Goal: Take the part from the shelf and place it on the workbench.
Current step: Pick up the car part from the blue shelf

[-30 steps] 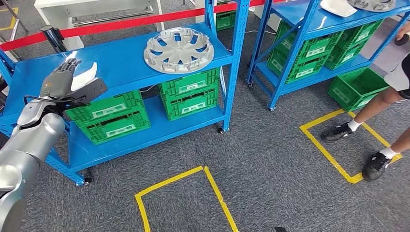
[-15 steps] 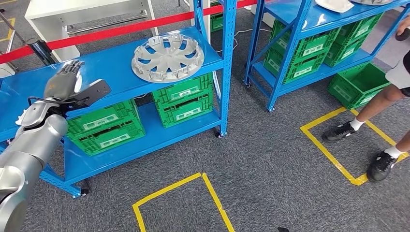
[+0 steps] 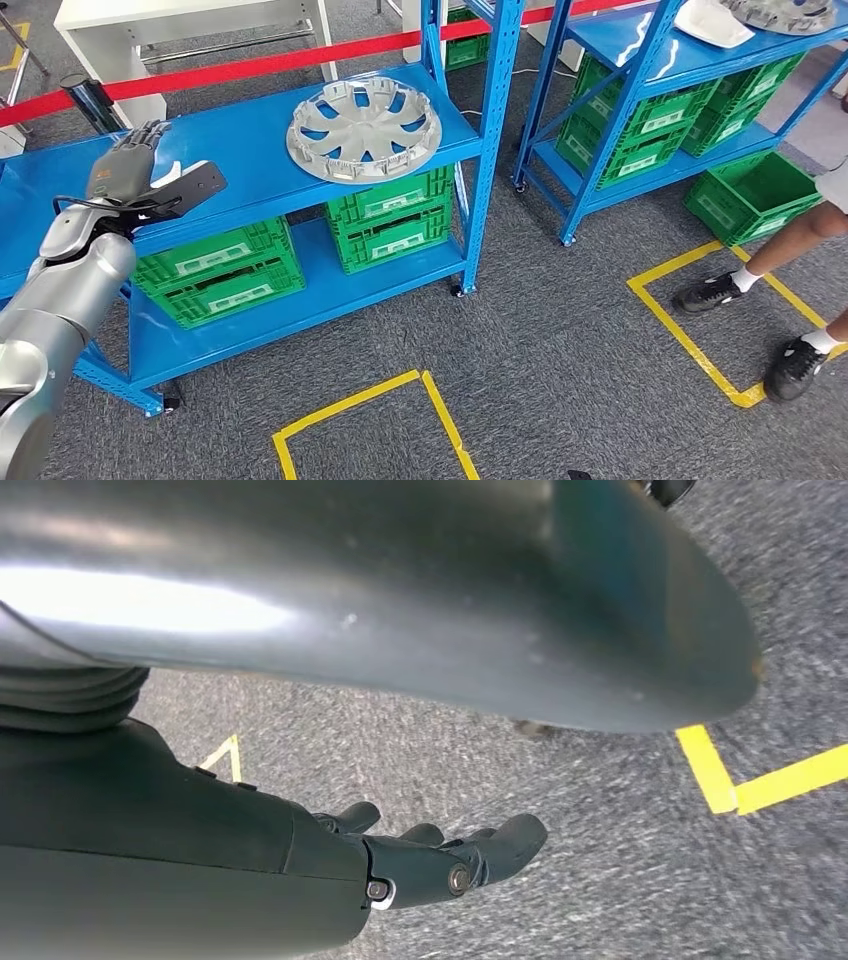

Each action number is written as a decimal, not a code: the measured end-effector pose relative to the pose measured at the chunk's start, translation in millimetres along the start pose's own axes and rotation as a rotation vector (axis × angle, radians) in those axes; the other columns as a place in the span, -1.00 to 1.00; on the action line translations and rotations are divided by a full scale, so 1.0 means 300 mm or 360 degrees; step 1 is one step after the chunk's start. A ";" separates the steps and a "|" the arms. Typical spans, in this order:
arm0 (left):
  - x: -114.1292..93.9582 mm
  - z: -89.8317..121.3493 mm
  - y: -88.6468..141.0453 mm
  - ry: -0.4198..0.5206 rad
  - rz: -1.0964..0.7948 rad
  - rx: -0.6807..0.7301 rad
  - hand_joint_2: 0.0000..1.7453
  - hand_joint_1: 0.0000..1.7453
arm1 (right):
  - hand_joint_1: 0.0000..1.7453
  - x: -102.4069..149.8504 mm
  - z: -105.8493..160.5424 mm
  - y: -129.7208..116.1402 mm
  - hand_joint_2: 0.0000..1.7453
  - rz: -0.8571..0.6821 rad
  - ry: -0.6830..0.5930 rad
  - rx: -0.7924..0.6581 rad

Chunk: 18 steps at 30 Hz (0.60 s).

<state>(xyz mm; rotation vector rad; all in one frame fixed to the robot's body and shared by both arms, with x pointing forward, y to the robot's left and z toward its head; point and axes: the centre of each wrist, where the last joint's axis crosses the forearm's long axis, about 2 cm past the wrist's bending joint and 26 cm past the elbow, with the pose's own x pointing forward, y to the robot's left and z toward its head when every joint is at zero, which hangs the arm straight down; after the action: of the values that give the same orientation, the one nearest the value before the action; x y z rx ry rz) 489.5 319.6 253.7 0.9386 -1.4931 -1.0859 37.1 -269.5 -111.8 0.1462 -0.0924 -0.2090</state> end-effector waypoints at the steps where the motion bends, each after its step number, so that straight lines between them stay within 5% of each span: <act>1: 0.000 0.000 0.000 0.0001 0.0000 0.0000 -1.00 -1.00 | -1.00 0.000 0.000 0.000 -1.00 0.0000 0.0000 0.0000; 18: -0.012 0.009 -0.017 0.0104 -0.0075 -0.0033 -1.00 -1.00 | -1.00 0.001 0.000 0.005 -1.00 0.0008 0.0000 0.0011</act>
<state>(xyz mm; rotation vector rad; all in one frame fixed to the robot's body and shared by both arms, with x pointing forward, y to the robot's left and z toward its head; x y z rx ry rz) 487.6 321.8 247.6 0.9898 -1.4102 -1.0926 37.8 -268.0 -111.7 0.1530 -0.0935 -0.2036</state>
